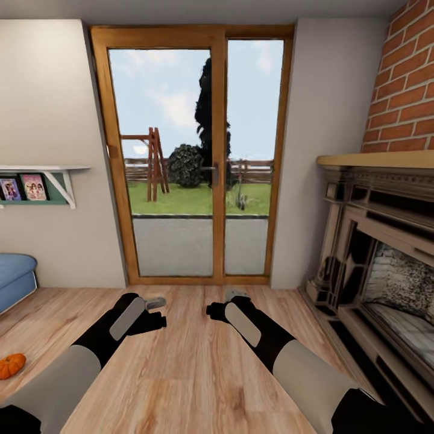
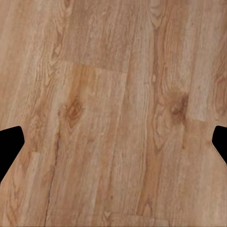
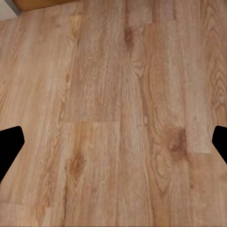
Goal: Place each of the two pumpkins and all three candles from the living room inside a cabinet in the living room (use any cabinet), then make sure every cabinet is closed, and position the cauldron so it is next to a table in the living room.
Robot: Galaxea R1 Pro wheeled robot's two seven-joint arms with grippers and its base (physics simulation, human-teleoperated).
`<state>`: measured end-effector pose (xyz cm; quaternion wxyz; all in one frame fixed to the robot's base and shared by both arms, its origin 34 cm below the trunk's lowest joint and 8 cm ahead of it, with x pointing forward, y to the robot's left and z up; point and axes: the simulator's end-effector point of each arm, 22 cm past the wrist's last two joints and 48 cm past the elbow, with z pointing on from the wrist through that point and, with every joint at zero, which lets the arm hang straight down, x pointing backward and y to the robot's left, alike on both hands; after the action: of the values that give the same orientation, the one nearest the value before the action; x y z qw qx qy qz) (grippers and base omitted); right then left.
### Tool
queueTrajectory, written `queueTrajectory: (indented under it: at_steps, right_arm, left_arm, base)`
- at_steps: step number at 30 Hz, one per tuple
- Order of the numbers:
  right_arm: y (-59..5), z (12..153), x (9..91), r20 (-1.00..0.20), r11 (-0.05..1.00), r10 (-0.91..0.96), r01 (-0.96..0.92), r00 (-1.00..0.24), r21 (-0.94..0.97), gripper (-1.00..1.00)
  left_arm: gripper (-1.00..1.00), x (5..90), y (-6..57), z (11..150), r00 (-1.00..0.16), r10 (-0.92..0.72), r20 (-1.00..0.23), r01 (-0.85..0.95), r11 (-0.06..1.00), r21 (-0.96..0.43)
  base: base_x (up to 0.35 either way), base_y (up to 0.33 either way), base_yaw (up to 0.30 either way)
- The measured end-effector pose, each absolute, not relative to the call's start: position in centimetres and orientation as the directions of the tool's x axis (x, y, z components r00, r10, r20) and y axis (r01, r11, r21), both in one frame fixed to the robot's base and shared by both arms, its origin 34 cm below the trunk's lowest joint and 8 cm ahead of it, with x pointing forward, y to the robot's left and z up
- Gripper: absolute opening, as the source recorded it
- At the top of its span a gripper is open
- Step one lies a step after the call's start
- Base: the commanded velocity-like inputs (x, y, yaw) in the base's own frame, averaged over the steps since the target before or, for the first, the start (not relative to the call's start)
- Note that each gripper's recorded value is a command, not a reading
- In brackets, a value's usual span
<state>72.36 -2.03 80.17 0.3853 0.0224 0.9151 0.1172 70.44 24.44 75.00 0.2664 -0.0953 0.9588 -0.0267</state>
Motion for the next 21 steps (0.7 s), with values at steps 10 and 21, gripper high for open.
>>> queueTrajectory:
  at_steps: [10,21]
  right_arm:
    - [-2.04,80.17,72.37,-0.7,0.972,0.131,-0.049,-0.702,0.231,1.0]
    - [-2.0,79.87,72.38,-0.696,0.971,0.131,-0.049,-0.706,0.233,1.0]
  left_arm:
    - [1.0,70.44,24.45,75.0,-0.84,-0.197,-0.506,-0.169,0.98,-0.101]
    - [1.0,70.42,24.49,74.7,-0.842,-0.197,-0.501,-0.17,0.98,-0.099]
  base:
    - [0.336,0.0,0.0]
    - [0.323,0.0,0.034]
